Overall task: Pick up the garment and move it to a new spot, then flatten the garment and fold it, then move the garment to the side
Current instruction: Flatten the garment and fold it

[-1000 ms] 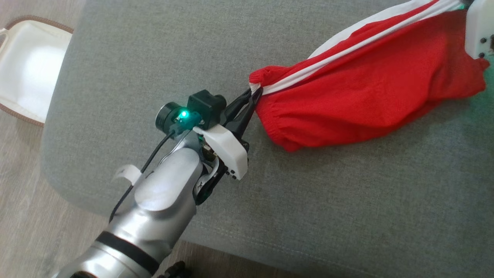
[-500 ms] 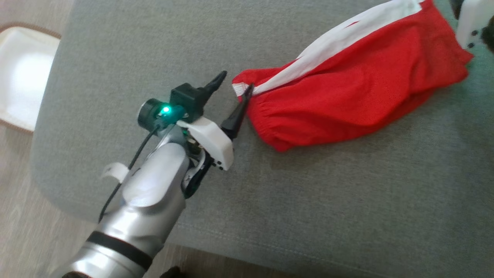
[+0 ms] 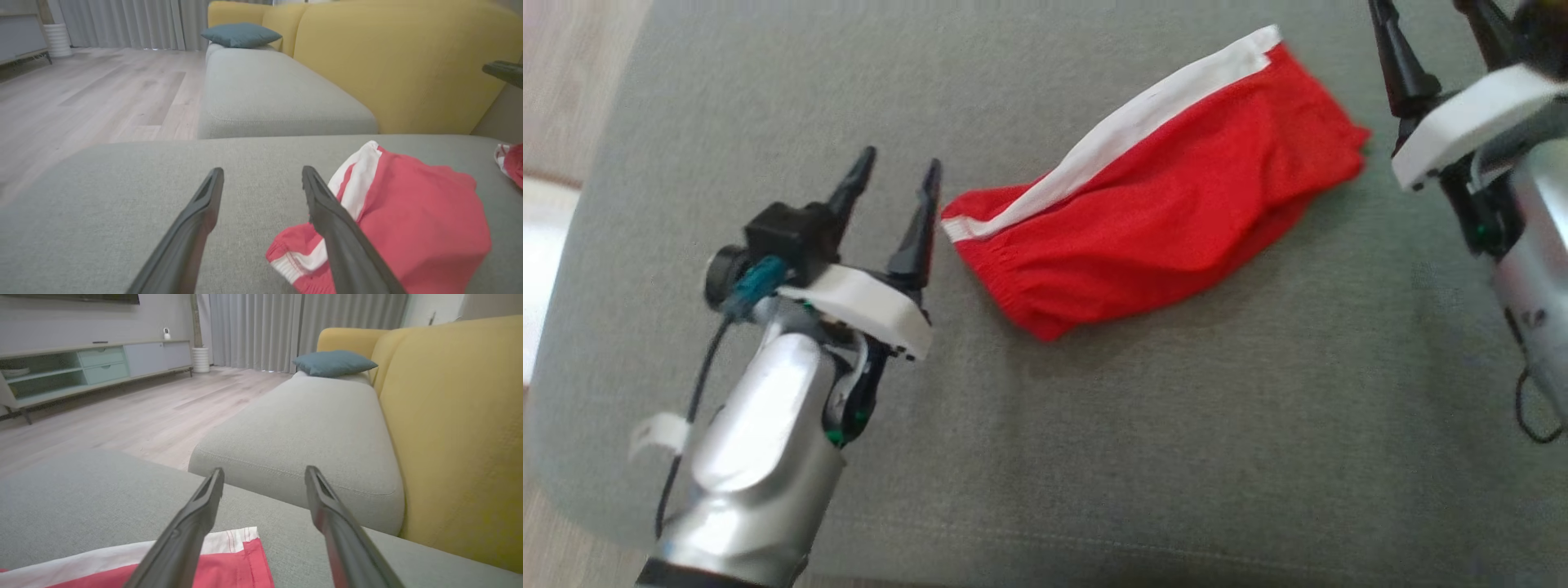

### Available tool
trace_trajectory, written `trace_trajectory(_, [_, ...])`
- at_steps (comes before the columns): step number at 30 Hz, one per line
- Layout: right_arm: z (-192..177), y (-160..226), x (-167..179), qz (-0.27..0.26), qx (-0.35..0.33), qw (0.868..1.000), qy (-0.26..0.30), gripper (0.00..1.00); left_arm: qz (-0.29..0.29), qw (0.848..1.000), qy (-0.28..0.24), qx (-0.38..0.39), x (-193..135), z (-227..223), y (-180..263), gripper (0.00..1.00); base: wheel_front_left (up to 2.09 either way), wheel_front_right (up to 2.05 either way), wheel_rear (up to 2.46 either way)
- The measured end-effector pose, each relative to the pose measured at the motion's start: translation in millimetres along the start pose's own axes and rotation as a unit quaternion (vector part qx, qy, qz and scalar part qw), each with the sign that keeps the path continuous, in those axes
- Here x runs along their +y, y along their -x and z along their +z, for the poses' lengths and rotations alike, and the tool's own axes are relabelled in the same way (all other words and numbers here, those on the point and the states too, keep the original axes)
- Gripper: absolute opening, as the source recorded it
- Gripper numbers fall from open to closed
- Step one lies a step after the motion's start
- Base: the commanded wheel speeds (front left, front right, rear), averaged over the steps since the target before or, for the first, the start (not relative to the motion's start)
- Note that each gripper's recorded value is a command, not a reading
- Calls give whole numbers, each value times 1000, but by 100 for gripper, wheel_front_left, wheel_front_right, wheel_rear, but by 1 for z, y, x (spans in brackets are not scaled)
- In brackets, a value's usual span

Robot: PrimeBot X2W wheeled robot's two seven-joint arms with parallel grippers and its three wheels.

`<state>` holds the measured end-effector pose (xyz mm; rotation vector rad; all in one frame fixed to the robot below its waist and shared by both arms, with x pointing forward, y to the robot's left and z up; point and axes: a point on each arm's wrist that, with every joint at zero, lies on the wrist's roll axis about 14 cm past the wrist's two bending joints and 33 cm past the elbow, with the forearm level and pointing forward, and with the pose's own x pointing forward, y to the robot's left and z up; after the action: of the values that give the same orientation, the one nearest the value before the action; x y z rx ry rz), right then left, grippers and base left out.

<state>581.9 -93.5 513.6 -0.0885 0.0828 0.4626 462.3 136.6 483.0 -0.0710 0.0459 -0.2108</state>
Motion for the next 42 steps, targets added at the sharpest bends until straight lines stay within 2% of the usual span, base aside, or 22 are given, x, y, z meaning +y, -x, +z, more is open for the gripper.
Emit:
trace_trajectory(6, [16,39,0,-24,-50,998,-11,100,12,998,19,-56,-4,33,9,100,0,0,0])
trace_trajectory(14, [24,93,1,-70,-101,992,-21,100,20,995,34,-94,-12,51,23,100,0,0,0])
trace_trajectory(22, [-6,152,15,-130,-100,985,-58,100,14,994,57,-87,-26,39,37,100,0,0,0])
trace_trajectory(26, [-17,173,21,-146,-91,983,-57,100,3,996,64,-67,-37,23,44,100,0,0,0])
trace_trajectory(33, [-29,187,28,-155,-79,982,-67,100,3,996,68,-62,-37,19,48,100,0,0,0])
trace_trajectory(39, [-32,180,32,-149,-76,983,-74,100,11,996,67,-63,-31,19,51,100,0,0,0])
trace_trajectory(42, [-42,171,42,-135,-59,983,-110,100,19,996,66,-59,-26,15,54,100,0,0,0])
